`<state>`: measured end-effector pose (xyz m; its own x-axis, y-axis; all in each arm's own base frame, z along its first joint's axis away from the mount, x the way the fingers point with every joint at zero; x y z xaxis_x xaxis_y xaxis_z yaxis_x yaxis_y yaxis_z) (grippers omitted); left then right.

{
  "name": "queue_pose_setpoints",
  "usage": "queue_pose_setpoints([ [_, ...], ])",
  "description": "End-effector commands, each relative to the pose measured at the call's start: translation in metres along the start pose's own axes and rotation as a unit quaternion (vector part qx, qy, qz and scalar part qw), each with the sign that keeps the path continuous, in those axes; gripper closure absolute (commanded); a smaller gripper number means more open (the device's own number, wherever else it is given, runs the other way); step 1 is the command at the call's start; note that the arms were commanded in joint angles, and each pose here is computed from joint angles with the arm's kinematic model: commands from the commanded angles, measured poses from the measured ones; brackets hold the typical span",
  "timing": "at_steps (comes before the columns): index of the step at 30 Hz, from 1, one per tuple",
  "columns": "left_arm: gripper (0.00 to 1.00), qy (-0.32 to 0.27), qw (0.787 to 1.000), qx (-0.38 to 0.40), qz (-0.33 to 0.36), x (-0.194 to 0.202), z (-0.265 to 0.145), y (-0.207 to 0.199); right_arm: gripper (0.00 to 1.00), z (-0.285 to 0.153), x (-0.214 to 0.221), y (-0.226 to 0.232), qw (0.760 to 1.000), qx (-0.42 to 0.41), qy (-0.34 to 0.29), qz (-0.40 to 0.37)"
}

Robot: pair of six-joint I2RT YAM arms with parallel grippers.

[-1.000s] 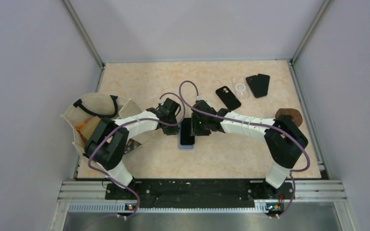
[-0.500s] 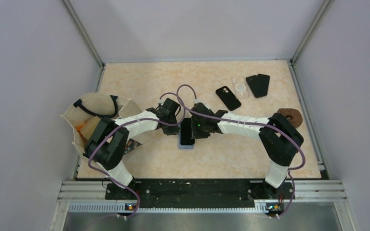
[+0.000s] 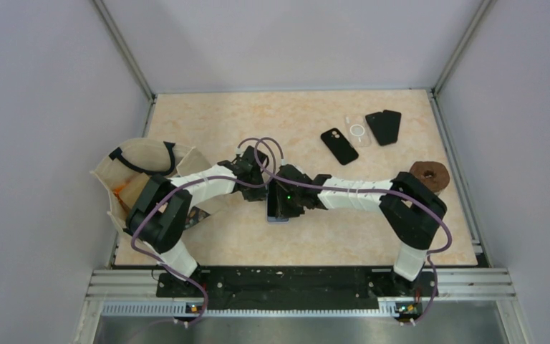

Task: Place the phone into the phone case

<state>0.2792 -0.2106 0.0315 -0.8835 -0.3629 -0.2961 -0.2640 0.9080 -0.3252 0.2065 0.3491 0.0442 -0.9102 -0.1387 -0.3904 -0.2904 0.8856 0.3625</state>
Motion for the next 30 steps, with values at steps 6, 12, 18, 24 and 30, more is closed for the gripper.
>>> queue_pose_setpoints([
  [6, 0.78, -0.033, 0.999, 0.030, 0.003, -0.013, -0.013, -0.014, 0.80, -0.032, -0.036, 0.009, 0.999, -0.019, -0.046, 0.004],
  [12, 0.74, -0.066, 0.997, 0.022, 0.012, -0.019, -0.040, -0.003, 0.76, -0.058, -0.108, -0.003, 0.993, -0.025, -0.114, -0.012],
  [18, 0.75, -0.054, 0.998, 0.028, 0.009, 0.014, -0.058, 0.013, 0.75, -0.029, -0.164, -0.022, 0.991, -0.014, -0.123, -0.058],
  [24, 0.82, -0.026, 0.998, 0.058, 0.003, 0.059, -0.068, 0.010, 0.73, 0.017, -0.183, -0.029, 0.990, -0.037, -0.094, -0.100],
  [30, 0.92, 0.009, 0.997, 0.072, 0.004, 0.089, -0.056, 0.001, 0.63, 0.047, -0.173, -0.035, 0.990, -0.042, -0.063, -0.121],
])
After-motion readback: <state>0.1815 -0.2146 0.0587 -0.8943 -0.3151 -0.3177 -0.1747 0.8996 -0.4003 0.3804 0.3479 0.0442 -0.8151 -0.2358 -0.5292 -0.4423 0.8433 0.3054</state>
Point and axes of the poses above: each gripper's point midway between its finger pads, its own z axis out along the fingers, its own y axis along the line the jaws close on, x = y × z, the point moved 1 cm from there along -z, back along the fingers, and after that the axes turned 6 degrees about -z, right-handed, at the moved point
